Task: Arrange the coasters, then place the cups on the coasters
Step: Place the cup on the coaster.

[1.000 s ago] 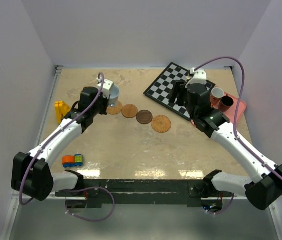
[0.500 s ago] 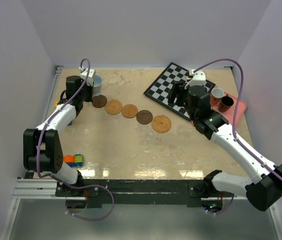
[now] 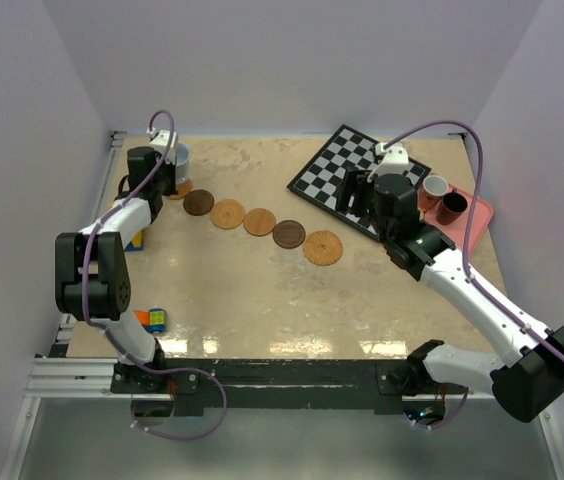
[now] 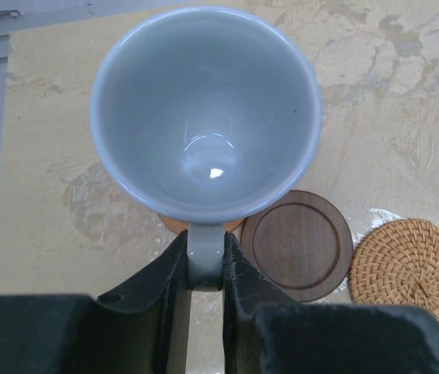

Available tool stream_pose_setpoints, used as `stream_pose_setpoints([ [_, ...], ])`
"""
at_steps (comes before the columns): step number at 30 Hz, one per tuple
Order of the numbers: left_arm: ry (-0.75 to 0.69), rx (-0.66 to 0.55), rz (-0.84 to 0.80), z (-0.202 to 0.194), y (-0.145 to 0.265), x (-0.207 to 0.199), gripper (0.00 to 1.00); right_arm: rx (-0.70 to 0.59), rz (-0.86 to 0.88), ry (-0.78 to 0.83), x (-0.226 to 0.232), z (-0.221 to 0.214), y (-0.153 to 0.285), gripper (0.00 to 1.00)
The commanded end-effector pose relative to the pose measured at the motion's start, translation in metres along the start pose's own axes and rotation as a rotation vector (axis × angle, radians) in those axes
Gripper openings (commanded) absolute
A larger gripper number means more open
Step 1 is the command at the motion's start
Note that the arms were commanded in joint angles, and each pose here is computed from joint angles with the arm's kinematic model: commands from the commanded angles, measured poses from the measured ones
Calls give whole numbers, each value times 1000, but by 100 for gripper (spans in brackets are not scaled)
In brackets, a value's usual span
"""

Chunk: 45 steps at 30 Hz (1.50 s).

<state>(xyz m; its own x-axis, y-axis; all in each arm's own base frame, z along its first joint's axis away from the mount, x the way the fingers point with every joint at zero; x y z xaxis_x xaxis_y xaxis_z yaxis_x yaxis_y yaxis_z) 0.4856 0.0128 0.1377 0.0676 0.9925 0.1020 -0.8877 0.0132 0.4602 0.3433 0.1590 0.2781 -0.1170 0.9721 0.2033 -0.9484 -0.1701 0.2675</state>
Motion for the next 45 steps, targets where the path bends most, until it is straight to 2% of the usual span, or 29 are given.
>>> stream_pose_setpoints([
  [1,51,-234,36,72,-4,18,0,-26,10,-8,1,7,3,72],
  [11,94,-175,39,53,-25,18,0,-10,-11,0,-3,4,2,72],
  [21,88,-150,96,40,-22,27,0,1,-20,1,-3,-1,-1,73],
  [45,102,-98,95,18,-32,27,0,-5,-37,-4,-8,0,4,72],
])
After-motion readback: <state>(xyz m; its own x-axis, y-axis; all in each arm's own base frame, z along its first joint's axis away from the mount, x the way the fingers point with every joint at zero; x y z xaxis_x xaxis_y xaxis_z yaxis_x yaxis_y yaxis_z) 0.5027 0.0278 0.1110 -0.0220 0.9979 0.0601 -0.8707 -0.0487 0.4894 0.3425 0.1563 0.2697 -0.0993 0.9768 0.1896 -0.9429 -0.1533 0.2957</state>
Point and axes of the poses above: each gripper's point midway between its finger pads, its own y axis back along the fingers, its own x axis along the line the jaws close on, z = x × y, the point moved 1 cm from there along y, back along the fingers, and after that the axes turned 1 degree about y, right-handed, at the moved point
